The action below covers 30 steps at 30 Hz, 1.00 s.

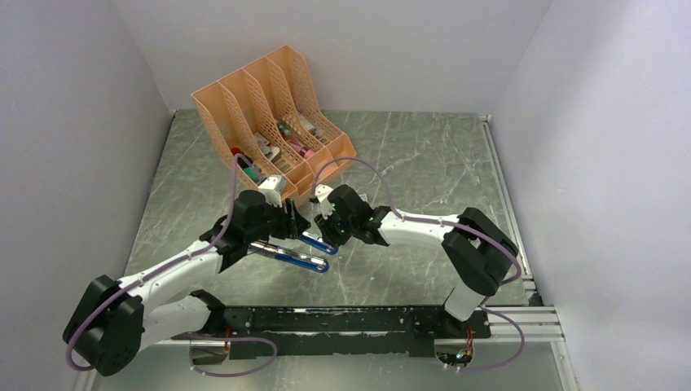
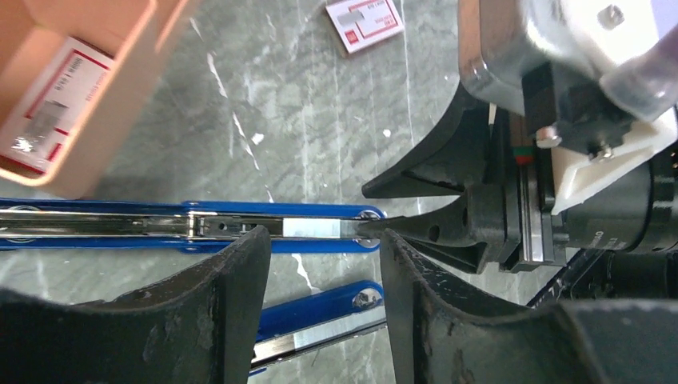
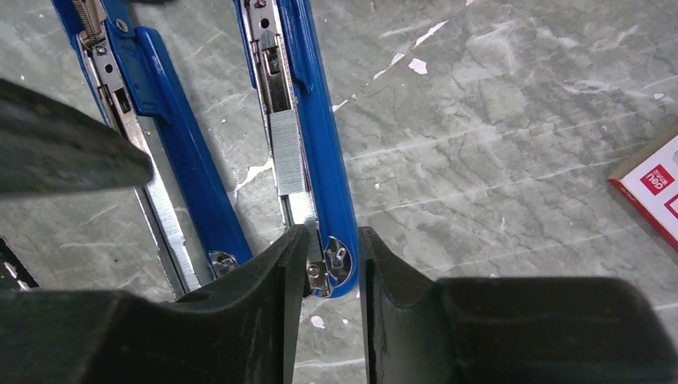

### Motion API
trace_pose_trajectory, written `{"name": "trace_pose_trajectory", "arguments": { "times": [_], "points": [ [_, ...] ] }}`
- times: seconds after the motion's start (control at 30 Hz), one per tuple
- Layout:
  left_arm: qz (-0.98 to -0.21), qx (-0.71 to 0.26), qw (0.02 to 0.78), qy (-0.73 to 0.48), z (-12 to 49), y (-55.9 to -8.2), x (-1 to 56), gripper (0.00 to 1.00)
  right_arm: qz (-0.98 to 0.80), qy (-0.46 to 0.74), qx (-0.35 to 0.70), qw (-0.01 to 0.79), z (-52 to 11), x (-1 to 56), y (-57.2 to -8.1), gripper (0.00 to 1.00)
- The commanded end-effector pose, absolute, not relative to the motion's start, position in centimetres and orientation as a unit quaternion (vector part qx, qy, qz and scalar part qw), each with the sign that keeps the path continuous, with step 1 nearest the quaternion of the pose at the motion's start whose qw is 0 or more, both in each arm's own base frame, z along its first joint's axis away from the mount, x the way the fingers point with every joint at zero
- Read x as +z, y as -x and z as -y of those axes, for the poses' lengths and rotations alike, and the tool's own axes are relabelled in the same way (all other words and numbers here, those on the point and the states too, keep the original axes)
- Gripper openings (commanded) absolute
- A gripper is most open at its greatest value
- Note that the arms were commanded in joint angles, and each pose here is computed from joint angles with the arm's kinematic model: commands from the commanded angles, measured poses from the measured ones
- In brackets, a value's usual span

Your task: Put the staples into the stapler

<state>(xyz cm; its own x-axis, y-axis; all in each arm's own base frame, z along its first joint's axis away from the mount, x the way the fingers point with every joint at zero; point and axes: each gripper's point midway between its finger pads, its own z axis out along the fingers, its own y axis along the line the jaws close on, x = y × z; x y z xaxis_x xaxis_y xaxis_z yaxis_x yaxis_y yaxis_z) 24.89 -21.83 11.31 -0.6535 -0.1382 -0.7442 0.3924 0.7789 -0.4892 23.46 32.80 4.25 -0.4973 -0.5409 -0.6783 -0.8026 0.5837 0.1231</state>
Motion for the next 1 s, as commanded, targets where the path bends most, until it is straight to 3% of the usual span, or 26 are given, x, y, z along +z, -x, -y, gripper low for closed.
{"name": "trace_pose_trajectory", "arguments": {
  "times": [0.0, 0.1, 0.33, 0.5, 0.67, 0.97],
  "points": [
    [-0.838, -0.340, 0.415, -0.098, 23.3, -24.5, 11.4, 0.54, -0.845, 0.399, 0.220, 0.282, -32.1, 3.5, -22.5, 0.31],
    [-0.840, -0.340, 0.410, -0.104, 23.7, -24.2, 10.8, 0.44, -0.845, 0.399, 0.222, 0.278, -32.1, 3.3, -22.3, 0.21],
    [-0.838, -0.350, 0.403, -0.115, 24.8, -23.8, 10.2, 0.24, -0.847, 0.402, 0.217, 0.271, -31.7, 2.9, -22.1, 0.14],
    [-0.838, -0.351, 0.397, -0.128, 25.2, -23.2, 9.5, 0.27, -0.848, 0.400, 0.217, 0.271, -31.6, 2.8, -22.0, 0.12],
    [-0.847, -0.332, 0.398, -0.120, 24.6, -23.1, 8.8, 0.40, -0.847, 0.398, 0.218, 0.278, -31.9, 2.9, -22.4, 0.13],
    [-0.867, -0.284, 0.401, -0.081, 22.4, -23.5, 7.5, 0.51, -0.841, 0.399, 0.231, 0.285, -33.1, 3.0, -22.9, 0.14]
  ]
}}
